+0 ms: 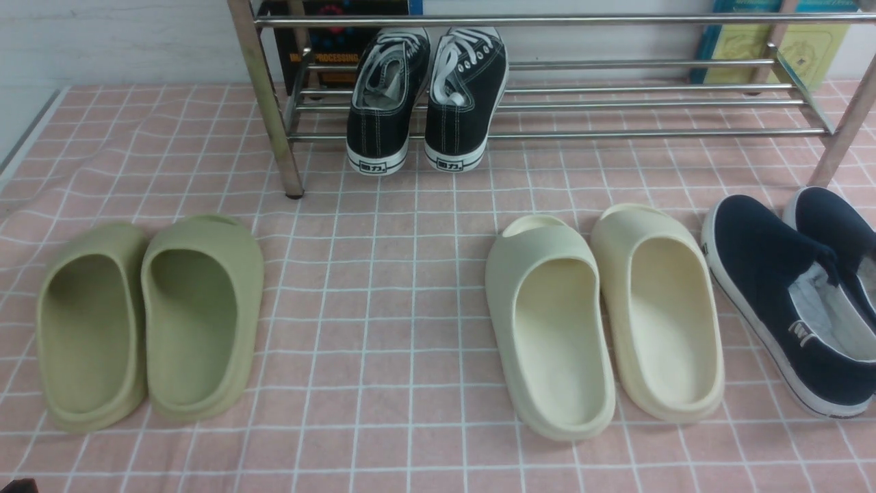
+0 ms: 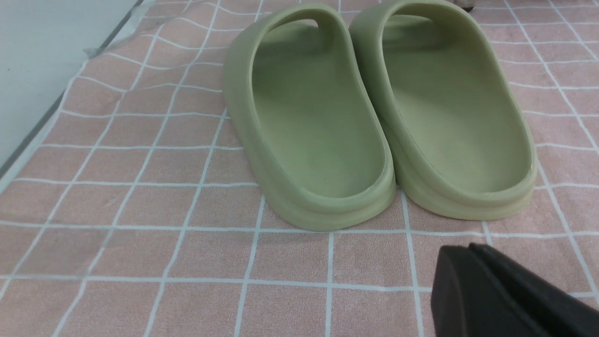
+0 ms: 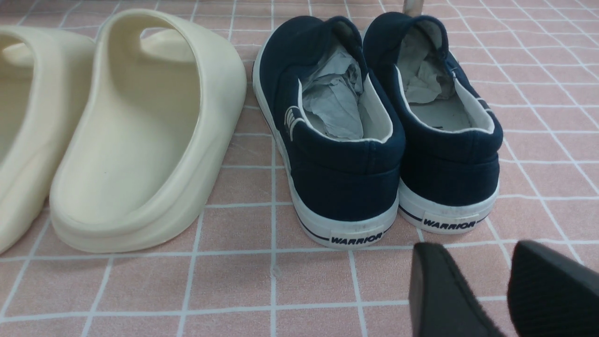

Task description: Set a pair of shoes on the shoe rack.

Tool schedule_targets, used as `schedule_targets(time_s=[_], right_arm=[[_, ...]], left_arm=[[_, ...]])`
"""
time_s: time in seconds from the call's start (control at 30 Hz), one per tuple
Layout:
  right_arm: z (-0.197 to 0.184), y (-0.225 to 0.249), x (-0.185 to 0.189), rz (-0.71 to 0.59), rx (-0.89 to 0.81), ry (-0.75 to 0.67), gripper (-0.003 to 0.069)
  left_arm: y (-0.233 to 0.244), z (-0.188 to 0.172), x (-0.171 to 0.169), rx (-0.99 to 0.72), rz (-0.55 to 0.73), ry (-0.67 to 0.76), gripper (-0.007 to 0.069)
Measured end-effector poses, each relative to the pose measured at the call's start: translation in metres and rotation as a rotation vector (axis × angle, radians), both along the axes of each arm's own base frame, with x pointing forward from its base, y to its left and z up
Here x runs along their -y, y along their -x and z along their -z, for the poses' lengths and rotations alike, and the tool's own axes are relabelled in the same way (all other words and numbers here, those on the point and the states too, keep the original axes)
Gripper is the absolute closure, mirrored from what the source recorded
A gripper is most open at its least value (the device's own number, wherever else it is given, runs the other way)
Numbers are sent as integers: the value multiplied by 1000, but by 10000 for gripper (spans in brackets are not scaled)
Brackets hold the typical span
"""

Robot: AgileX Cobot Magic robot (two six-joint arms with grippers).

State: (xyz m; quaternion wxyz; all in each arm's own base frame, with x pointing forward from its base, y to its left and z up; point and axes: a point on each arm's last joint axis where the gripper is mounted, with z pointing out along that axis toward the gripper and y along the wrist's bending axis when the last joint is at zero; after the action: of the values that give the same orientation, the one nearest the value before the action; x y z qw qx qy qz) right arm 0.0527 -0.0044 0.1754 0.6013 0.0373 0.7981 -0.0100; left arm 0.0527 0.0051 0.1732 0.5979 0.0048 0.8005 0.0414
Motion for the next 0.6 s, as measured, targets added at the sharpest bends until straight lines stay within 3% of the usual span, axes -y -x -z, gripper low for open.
schedule_targets(time_s=[0.6], right_arm=[[0,0,0,0,0,1,419]], left_arm=[[0,0,0,-2,0,-6,588]])
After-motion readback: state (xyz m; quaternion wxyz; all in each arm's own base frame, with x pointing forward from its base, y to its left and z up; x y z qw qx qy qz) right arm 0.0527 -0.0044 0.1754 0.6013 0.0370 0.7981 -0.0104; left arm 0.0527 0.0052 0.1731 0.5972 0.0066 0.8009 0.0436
